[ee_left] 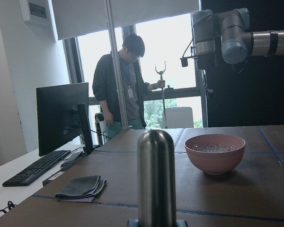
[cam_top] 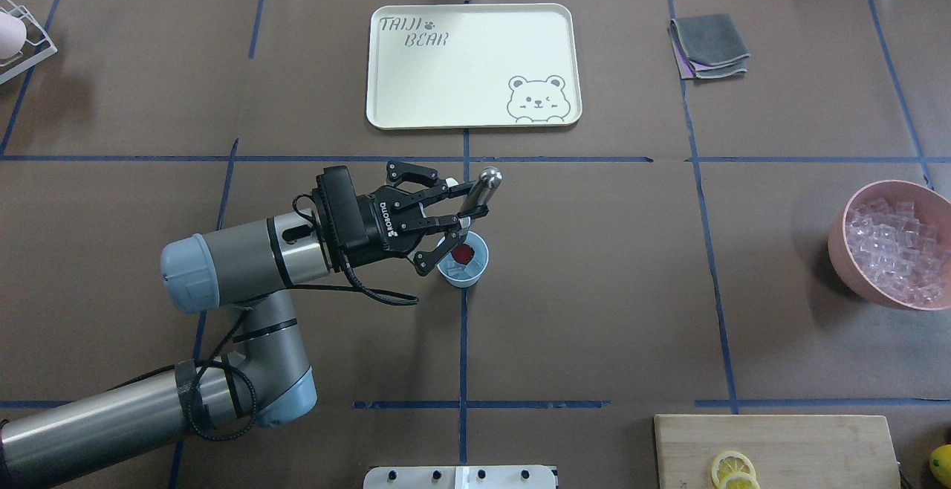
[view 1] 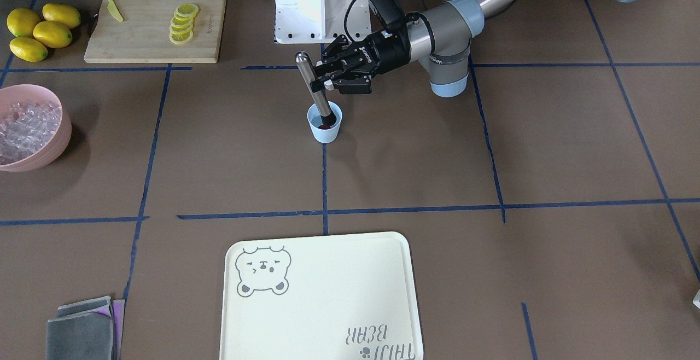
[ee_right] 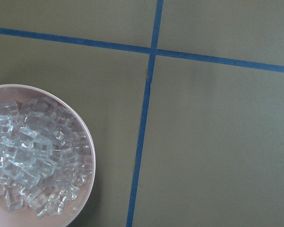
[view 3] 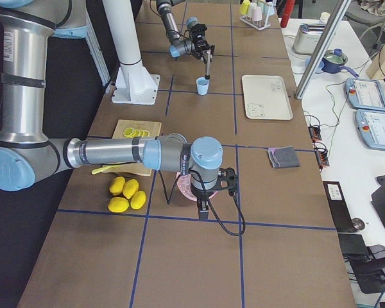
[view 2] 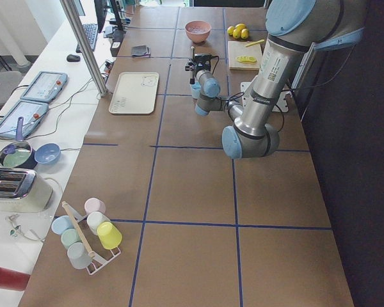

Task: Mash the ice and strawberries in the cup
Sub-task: 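Lower the muddler into the cup and press down on the contents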

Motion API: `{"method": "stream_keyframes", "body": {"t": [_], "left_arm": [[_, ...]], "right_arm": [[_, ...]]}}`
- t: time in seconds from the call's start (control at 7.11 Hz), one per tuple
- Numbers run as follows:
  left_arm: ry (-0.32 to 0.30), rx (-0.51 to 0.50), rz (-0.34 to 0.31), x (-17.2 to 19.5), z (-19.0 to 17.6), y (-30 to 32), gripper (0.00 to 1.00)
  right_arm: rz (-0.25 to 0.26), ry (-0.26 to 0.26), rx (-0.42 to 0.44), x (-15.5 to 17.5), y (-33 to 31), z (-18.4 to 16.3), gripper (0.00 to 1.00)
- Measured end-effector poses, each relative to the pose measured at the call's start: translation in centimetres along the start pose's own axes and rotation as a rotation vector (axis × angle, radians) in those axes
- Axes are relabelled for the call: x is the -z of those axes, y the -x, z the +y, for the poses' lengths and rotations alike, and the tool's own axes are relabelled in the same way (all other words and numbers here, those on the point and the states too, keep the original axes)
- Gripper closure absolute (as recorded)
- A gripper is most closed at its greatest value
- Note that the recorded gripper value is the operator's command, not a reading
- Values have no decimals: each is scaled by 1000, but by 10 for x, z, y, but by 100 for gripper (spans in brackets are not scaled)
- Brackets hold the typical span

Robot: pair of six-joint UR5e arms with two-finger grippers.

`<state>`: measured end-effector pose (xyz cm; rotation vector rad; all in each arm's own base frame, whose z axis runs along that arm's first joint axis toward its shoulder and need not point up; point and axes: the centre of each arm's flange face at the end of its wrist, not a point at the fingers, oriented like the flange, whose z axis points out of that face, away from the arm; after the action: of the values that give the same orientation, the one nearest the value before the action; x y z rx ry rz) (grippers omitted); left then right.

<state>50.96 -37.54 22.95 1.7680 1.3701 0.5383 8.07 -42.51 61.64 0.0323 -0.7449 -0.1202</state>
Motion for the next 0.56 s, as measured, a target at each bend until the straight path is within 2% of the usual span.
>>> {"method": "stream_keyframes", "body": {"t": [0.56], "left_arm": [[9,28,6,0,20,-25,98]], "right_arm": [[0,-1,-6,0,0,0,0]]}}
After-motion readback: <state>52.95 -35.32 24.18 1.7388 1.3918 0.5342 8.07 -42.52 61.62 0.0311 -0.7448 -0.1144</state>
